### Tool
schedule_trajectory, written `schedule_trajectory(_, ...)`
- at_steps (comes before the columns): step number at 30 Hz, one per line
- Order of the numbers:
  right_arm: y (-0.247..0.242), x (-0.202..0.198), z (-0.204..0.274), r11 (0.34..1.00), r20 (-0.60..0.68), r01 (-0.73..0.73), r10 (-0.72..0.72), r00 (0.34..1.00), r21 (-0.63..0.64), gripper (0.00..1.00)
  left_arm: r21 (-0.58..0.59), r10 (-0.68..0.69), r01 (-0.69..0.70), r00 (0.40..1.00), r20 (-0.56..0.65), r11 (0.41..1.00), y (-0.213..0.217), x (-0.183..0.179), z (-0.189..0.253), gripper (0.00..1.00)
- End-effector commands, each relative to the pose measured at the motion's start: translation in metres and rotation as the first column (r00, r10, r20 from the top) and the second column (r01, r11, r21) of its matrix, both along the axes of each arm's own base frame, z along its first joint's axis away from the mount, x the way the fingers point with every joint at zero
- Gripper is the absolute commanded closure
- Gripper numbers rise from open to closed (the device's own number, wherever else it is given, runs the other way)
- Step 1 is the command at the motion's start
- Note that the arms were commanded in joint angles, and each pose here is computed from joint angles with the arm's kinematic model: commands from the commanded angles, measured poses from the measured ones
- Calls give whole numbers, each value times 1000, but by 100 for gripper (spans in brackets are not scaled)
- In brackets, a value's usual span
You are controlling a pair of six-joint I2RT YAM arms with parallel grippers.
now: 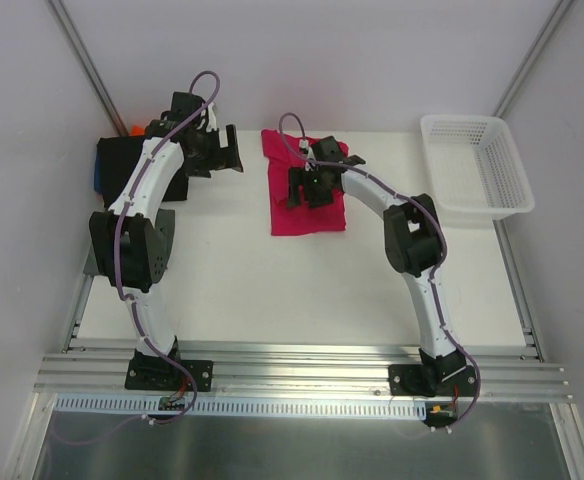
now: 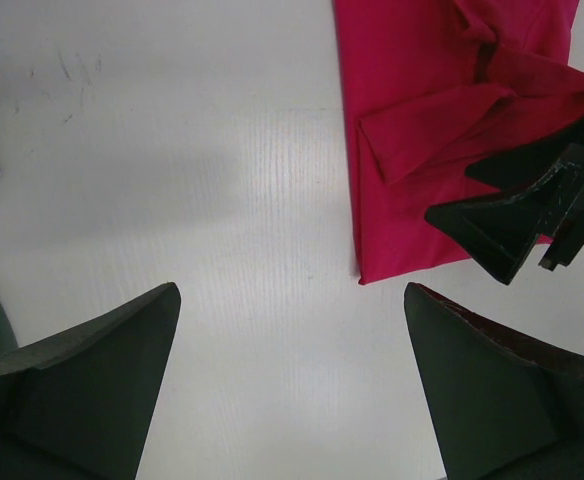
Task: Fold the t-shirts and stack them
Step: Fold the tshirt
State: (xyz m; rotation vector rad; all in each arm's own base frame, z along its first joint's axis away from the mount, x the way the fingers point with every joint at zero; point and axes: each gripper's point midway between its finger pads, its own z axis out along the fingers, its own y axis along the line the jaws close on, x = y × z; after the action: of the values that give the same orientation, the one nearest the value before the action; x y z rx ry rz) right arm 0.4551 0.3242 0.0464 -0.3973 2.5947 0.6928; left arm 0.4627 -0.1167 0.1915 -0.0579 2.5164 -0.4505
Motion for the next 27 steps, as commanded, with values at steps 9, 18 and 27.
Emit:
schedule_trajectory(9,-9,66,30,998,175,58,-59,983,11,21,11,13,-13,999,47,1000,11,-8,22,4)
schedule_trajectory(18,-29,120,75,991,359,130,-132,924,30,19,7,9,-10,1000,24,1000,10,-12,15,4)
schedule_trajectory(27,-26,116,113,991,392,107,-131,911,83,19,-6,-4,4,1000,7,1000,3,-12,10,4)
